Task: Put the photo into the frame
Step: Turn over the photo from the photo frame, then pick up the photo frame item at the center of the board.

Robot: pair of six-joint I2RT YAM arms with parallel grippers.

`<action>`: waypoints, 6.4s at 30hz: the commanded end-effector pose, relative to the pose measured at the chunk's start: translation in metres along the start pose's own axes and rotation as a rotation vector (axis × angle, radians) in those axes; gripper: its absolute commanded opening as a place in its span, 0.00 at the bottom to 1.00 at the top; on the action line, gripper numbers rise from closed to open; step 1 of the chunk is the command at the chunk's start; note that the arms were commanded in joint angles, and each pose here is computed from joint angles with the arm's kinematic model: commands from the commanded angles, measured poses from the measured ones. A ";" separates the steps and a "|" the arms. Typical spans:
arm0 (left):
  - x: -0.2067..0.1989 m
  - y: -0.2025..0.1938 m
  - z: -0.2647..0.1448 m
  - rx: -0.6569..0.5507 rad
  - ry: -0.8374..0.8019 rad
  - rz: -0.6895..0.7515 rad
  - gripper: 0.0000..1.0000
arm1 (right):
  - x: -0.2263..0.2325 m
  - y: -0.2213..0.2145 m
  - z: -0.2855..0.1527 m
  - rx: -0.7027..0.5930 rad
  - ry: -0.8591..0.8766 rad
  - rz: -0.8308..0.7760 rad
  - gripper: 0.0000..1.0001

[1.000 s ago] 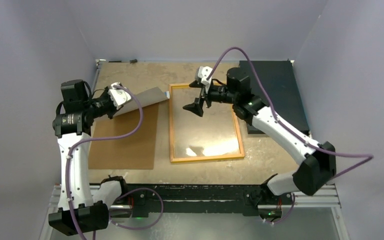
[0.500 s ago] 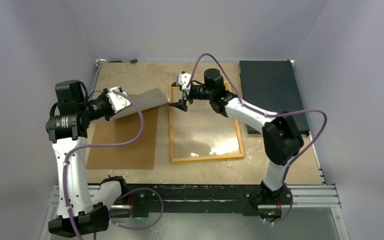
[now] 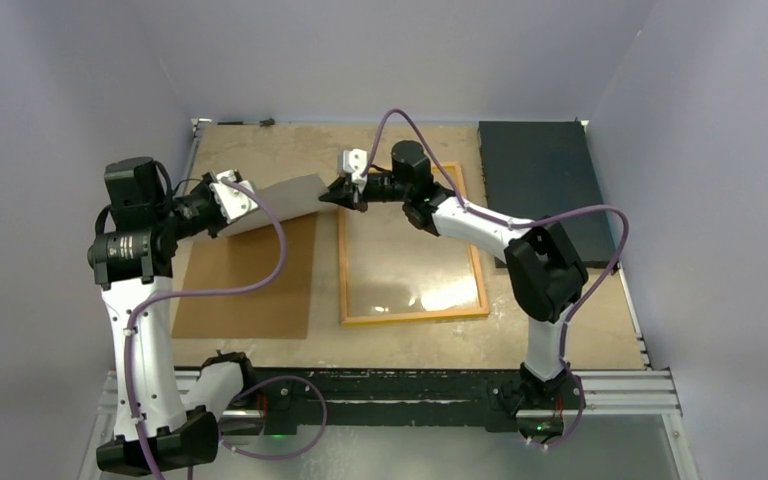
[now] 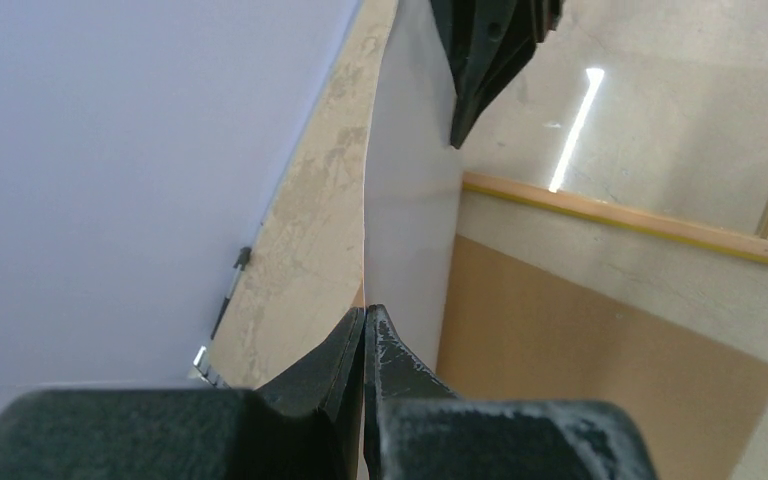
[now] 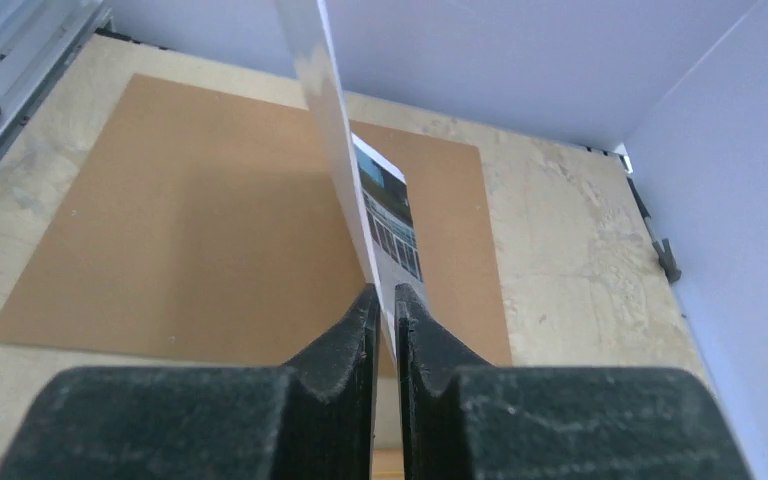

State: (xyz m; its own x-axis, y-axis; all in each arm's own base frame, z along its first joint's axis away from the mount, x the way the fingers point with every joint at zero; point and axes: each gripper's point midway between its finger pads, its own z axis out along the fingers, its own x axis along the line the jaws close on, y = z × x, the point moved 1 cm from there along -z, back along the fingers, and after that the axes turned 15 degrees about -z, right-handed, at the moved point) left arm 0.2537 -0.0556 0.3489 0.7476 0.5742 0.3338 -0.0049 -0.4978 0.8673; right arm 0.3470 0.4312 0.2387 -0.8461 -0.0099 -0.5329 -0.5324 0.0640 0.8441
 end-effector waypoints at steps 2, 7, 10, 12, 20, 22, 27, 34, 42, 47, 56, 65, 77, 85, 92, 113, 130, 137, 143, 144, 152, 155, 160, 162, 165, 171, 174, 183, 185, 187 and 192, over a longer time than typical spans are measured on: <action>0.014 0.045 -0.013 -0.121 0.077 0.080 0.00 | -0.004 0.059 -0.016 -0.106 0.004 -0.036 0.07; 0.041 0.078 -0.027 -0.221 0.237 0.061 0.12 | -0.012 0.111 -0.037 -0.164 -0.062 -0.009 0.00; 0.064 0.104 -0.044 -0.316 0.386 0.020 0.48 | -0.019 0.154 -0.052 -0.213 -0.093 0.067 0.00; 0.082 0.116 -0.058 -0.378 0.508 -0.035 0.72 | -0.022 0.178 -0.060 -0.234 -0.110 0.187 0.00; 0.138 0.110 -0.091 -0.422 0.852 -0.237 0.90 | -0.050 0.206 -0.097 -0.078 -0.332 0.556 0.00; 0.146 0.105 -0.096 -0.427 0.912 -0.280 0.92 | -0.053 0.187 -0.108 0.002 -0.392 0.671 0.00; 0.148 0.078 -0.078 -0.341 0.890 -0.358 0.95 | -0.058 0.115 -0.140 0.157 -0.529 0.879 0.00; 0.125 -0.008 -0.017 -0.036 0.678 -0.490 0.98 | -0.047 0.019 -0.192 0.260 -0.669 1.065 0.00; 0.081 -0.079 0.024 0.166 0.460 -0.573 1.00 | -0.045 -0.050 -0.228 0.309 -0.806 1.137 0.00; 0.067 -0.113 0.037 0.278 0.404 -0.612 1.00 | -0.048 -0.070 -0.240 0.331 -0.862 1.135 0.00; 0.058 -0.134 0.047 0.331 0.376 -0.624 1.00 | -0.040 -0.098 -0.242 0.331 -0.893 1.191 0.00; 0.054 -0.141 0.049 0.353 0.368 -0.605 1.00 | -0.026 -0.122 -0.238 0.356 -0.878 1.236 0.00; 0.055 -0.143 0.049 0.363 0.367 -0.596 1.00 | -0.027 -0.129 -0.253 0.342 -1.018 1.213 0.00; 0.056 -0.143 0.049 0.369 0.369 -0.592 1.00 | -0.022 -0.130 -0.258 0.317 -1.070 1.221 0.00; 0.055 -0.142 0.049 0.368 0.361 -0.597 1.00 | -0.011 -0.136 -0.256 0.310 -1.062 1.239 0.00; 0.054 -0.160 0.051 0.435 0.364 -0.596 1.00 | -0.010 -0.156 -0.224 0.426 -0.943 1.220 0.28; 0.070 -0.193 0.044 0.531 0.454 -0.634 1.00 | -0.045 -0.116 -0.309 0.739 -1.356 0.925 0.99; 0.106 -0.242 0.012 0.600 0.553 -0.727 0.97 | -0.036 -0.086 -0.195 0.646 -1.125 0.938 0.99; 0.111 -0.305 -0.021 0.733 0.603 -0.801 0.84 | 0.005 -0.056 -0.043 0.540 -0.848 1.029 0.99; 0.112 -0.315 -0.025 0.749 0.622 -0.807 0.80 | 0.012 -0.053 -0.021 0.536 -0.812 1.031 0.99; 0.117 -0.378 -0.049 0.868 0.785 -0.801 0.51 | 0.068 -0.092 0.055 0.653 -0.697 1.102 0.99; 0.111 -0.391 -0.046 0.880 0.794 -0.816 0.49 | 0.083 -0.107 0.062 0.677 -0.681 1.139 0.99; 0.102 -0.412 -0.042 0.912 0.803 -0.838 0.43 | 0.101 -0.124 0.070 0.717 -0.647 1.189 0.99; 0.095 -0.418 -0.037 0.916 0.778 -0.860 0.39 | 0.106 -0.128 0.073 0.721 -0.642 1.212 0.99; 0.080 -0.424 -0.024 0.897 0.707 -0.899 0.36 | 0.121 -0.134 0.076 0.738 -0.605 1.268 0.99; 0.051 -0.426 -0.003 0.869 0.584 -0.984 0.34 | 0.131 -0.137 0.092 0.701 -0.553 1.356 0.98; 0.035 -0.425 0.008 0.874 0.526 -1.002 0.32 | 0.134 -0.129 0.102 0.656 -0.509 1.424 0.98; 0.006 -0.412 0.037 0.846 0.382 -1.029 0.23 | 0.108 -0.062 0.122 0.341 -0.342 1.593 0.96; 0.002 -0.408 0.041 0.842 0.354 -1.034 0.20 | 0.099 -0.043 0.124 0.266 -0.309 1.605 0.95; -0.002 -0.405 0.045 0.835 0.328 -1.042 0.18 | 0.090 -0.027 0.123 0.196 -0.279 1.622 0.94; -0.011 -0.394 0.054 0.805 0.253 -1.066 0.16 | 0.072 0.012 0.117 0.020 -0.229 1.619 0.90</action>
State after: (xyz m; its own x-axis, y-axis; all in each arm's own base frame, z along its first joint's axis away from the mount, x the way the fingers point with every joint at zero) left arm 0.3225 0.1922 0.0230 -0.1106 0.9844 0.1372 0.8646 0.0272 0.5018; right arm 0.3039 0.5170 0.0690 -0.3233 0.5794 0.7482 0.9090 -0.0296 0.4157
